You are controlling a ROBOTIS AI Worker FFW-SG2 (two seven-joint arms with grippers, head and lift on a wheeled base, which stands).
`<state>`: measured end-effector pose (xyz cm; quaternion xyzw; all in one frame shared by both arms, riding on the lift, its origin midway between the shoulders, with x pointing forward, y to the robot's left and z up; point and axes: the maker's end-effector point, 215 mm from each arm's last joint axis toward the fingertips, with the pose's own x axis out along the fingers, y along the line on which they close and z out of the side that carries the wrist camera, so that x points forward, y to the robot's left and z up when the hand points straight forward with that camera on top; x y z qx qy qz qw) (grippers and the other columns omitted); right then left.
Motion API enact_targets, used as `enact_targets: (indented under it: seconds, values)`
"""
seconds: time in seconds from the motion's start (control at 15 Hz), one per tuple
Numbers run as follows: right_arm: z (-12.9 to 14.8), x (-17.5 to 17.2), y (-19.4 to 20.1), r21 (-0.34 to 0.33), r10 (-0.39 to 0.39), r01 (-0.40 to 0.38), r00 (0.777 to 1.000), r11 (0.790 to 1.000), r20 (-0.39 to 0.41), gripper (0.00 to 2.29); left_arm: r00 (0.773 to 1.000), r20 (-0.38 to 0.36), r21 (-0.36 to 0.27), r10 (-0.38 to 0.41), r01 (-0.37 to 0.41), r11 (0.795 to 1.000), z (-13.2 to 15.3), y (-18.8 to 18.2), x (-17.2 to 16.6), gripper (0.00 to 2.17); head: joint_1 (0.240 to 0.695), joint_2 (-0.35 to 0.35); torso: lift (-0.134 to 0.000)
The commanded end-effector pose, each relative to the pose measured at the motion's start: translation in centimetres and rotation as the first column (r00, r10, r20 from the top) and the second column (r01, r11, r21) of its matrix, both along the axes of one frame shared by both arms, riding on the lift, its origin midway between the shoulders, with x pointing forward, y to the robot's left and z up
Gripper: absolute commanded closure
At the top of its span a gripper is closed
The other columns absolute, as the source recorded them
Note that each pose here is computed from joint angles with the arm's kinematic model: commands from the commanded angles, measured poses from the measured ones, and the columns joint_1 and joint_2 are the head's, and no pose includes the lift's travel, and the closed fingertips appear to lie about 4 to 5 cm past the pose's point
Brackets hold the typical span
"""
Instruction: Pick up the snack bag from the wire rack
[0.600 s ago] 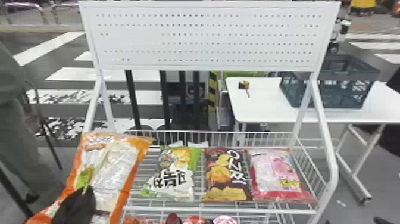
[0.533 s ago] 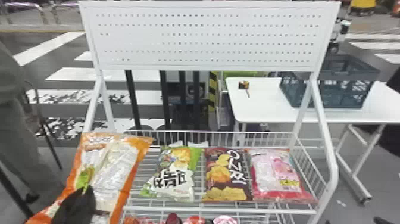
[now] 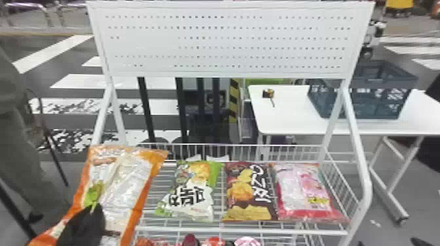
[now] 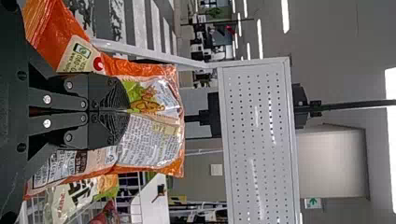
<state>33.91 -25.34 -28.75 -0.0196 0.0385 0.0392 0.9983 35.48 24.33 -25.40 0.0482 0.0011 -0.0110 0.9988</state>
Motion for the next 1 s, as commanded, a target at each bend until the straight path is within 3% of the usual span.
enact_targets:
  seconds: [0.0, 0.13, 0.33, 0.67, 0.93]
  values:
    - [-1.0, 1.2, 0.1, 0.014, -0.002, 0.002, 1.0, 1.0, -0.007, 0.12, 1.0, 0.0, 0.0, -0.001, 0.001, 1.0, 0.0, 0.0, 0.0, 1.67, 0.499, 0.0, 0.0]
    - [-4.0, 5.1, 0.4, 0.044, -0.005, 0.006, 1.0, 0.999, -0.028, 0.12, 1.0, -0.001, -0.004, -0.004, 0.004, 1.0, -0.1, -0.2, 0.0, 1.67, 0.499, 0.0, 0.0]
    - [-6.2, 11.8, 3.4, 0.077, 0.035, -0.033, 0.999, 0.996, -0.013, 0.12, 1.0, -0.002, -0.003, -0.007, 0.007, 1.0, -0.1, -0.5, 0.0, 1.67, 0.499, 0.0, 0.0]
    - [-10.0, 20.2, 4.5, 0.006, 0.051, -0.051, 0.994, 0.999, -0.099, 0.12, 1.0, -0.009, -0.002, -0.004, 0.004, 1.0, -0.5, -0.4, 0.1, 1.67, 0.499, 0.0, 0.0]
    - [-13.2, 23.4, 2.7, -0.01, 0.02, -0.022, 0.984, 1.0, -0.176, 0.12, 1.0, -0.012, 0.002, -0.006, 0.006, 1.0, -0.8, -0.3, 0.3, 1.67, 0.499, 0.0, 0.0]
